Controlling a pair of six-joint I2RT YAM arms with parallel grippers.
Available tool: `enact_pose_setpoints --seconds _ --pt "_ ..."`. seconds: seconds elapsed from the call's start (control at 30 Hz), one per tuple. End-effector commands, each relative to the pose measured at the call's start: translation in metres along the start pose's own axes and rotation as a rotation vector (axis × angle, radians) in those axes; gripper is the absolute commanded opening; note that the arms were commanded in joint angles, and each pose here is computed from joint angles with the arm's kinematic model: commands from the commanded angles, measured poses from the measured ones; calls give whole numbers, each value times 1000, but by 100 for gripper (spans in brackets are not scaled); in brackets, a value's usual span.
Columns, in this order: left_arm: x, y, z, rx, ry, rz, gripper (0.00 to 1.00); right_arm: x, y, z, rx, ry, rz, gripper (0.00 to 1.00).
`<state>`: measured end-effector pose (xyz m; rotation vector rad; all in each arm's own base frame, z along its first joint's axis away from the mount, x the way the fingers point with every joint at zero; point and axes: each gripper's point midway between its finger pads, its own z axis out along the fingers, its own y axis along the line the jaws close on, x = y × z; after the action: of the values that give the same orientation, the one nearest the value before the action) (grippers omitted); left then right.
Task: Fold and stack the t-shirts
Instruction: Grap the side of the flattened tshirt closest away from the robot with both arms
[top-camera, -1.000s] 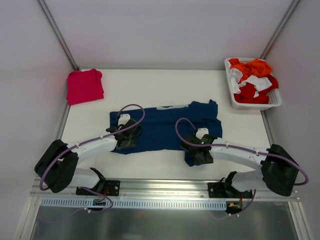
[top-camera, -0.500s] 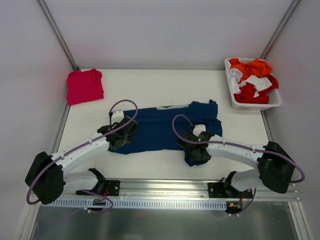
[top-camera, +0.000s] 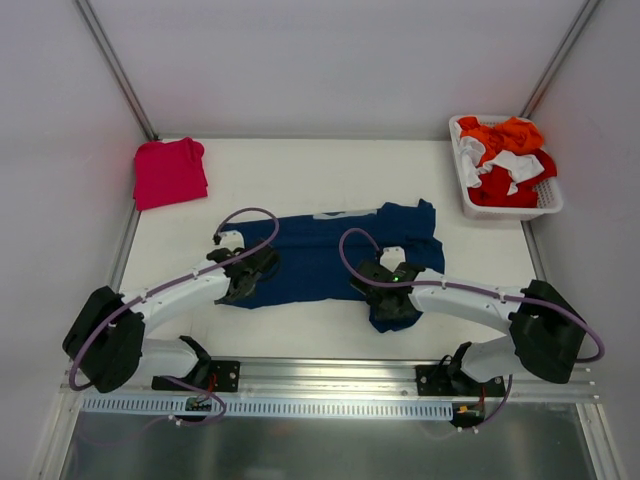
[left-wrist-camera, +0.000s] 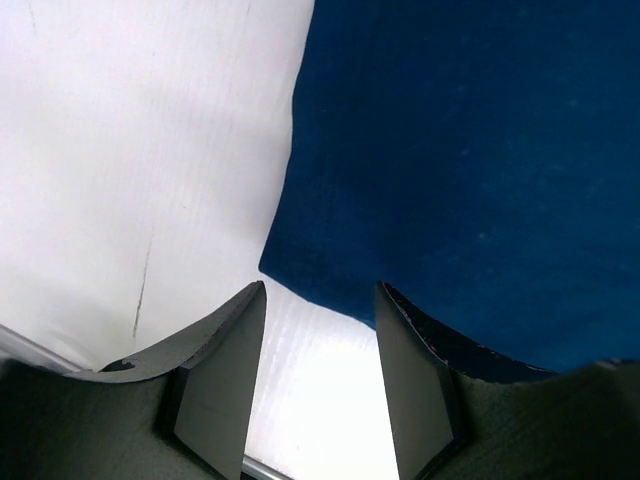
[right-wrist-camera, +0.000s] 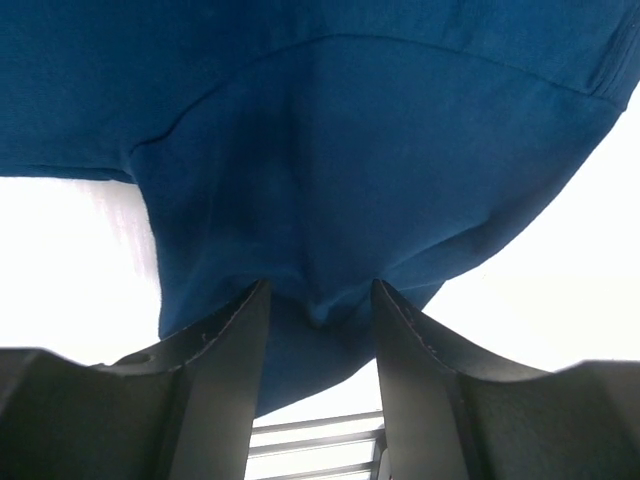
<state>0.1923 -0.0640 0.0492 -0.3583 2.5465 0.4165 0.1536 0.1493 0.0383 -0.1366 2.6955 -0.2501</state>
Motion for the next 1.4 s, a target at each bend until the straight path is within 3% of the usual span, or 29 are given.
enact_pose_setpoints --seconds 0.0,0.57,0.8,1.17,1.37 --pt "3 4 5 -70 8 24 48 -6 1 -7 -29 -36 18 49" --pt "10 -19 17 -74 56 89 48 -20 -30 4 64 -23 79 54" --pt "8 -19 14 -51 46 93 48 -1 -30 13 59 44 75 53" --pt "3 -25 13 -41 43 110 47 9 -60 -16 59 13 132 52" --pt "10 -23 18 -60 60 124 46 20 -67 -11 82 32 132 52"
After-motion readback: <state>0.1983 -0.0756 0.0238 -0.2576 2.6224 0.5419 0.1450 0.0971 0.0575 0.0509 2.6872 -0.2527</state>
